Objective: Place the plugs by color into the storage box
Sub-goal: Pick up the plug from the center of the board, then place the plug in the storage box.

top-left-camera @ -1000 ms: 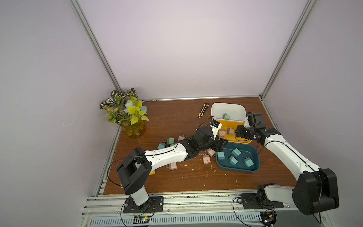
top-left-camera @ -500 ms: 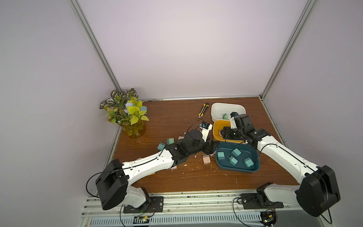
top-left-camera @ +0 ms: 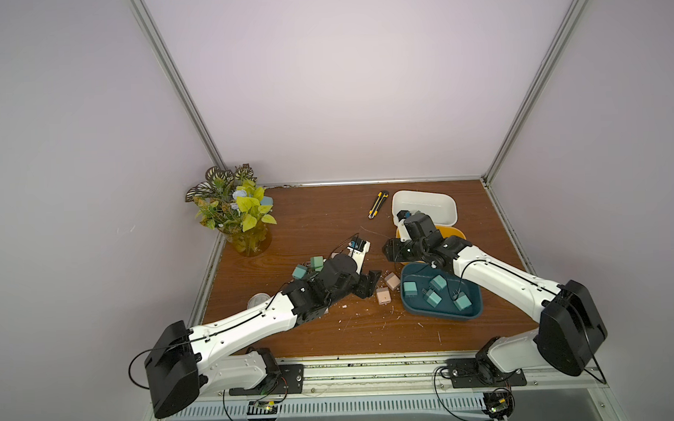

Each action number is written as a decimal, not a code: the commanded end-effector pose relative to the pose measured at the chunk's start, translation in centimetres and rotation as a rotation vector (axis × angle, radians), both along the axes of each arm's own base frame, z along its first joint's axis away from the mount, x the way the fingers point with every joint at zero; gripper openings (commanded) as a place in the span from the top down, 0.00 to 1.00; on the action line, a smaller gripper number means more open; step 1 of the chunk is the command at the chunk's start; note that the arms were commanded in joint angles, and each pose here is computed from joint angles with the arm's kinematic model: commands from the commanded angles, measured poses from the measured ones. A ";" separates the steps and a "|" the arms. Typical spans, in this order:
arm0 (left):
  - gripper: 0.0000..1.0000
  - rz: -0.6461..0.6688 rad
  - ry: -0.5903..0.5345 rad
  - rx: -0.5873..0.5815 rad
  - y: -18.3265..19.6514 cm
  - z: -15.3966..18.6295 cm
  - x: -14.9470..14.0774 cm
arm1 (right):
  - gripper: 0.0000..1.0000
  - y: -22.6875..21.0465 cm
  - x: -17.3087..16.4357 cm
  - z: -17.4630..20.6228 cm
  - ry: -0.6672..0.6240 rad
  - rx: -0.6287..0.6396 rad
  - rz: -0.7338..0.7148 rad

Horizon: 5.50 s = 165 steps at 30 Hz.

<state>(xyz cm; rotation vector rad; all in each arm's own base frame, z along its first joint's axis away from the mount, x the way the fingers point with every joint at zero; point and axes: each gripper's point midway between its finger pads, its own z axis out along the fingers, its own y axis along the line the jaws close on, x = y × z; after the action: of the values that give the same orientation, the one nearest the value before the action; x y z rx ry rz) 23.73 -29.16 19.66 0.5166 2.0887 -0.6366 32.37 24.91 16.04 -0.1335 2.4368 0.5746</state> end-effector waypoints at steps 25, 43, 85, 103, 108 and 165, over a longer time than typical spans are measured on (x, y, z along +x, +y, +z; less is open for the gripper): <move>0.29 0.275 0.071 0.049 12.4 -2.9 2.1 | 0.44 12.9 0.4 -1.5 0.018 0.023 0.183; 0.28 0.292 0.003 0.156 14.4 -1.7 2.5 | 0.44 13.9 2.0 -2.8 0.019 -0.082 0.182; 0.27 0.279 0.019 0.101 14.6 -2.3 2.4 | 0.35 18.8 4.0 -10.5 0.077 -0.310 0.213; 0.27 0.286 0.030 0.082 14.8 -2.5 2.6 | 0.61 19.0 3.4 -6.5 0.025 -0.219 0.220; 0.27 0.286 0.032 0.082 14.8 -2.5 2.7 | 0.62 19.2 2.9 -4.8 0.007 -0.156 0.230; 0.35 -0.076 0.159 -0.170 -6.2 -2.1 7.4 | 0.61 -7.4 4.9 -1.0 -0.020 -0.178 -0.158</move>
<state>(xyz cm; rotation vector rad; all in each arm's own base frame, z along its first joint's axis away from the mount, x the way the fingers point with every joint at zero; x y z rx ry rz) 31.48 -32.58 16.25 0.4187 2.1920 -0.8422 37.29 19.48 14.23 -0.0298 2.4662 0.3611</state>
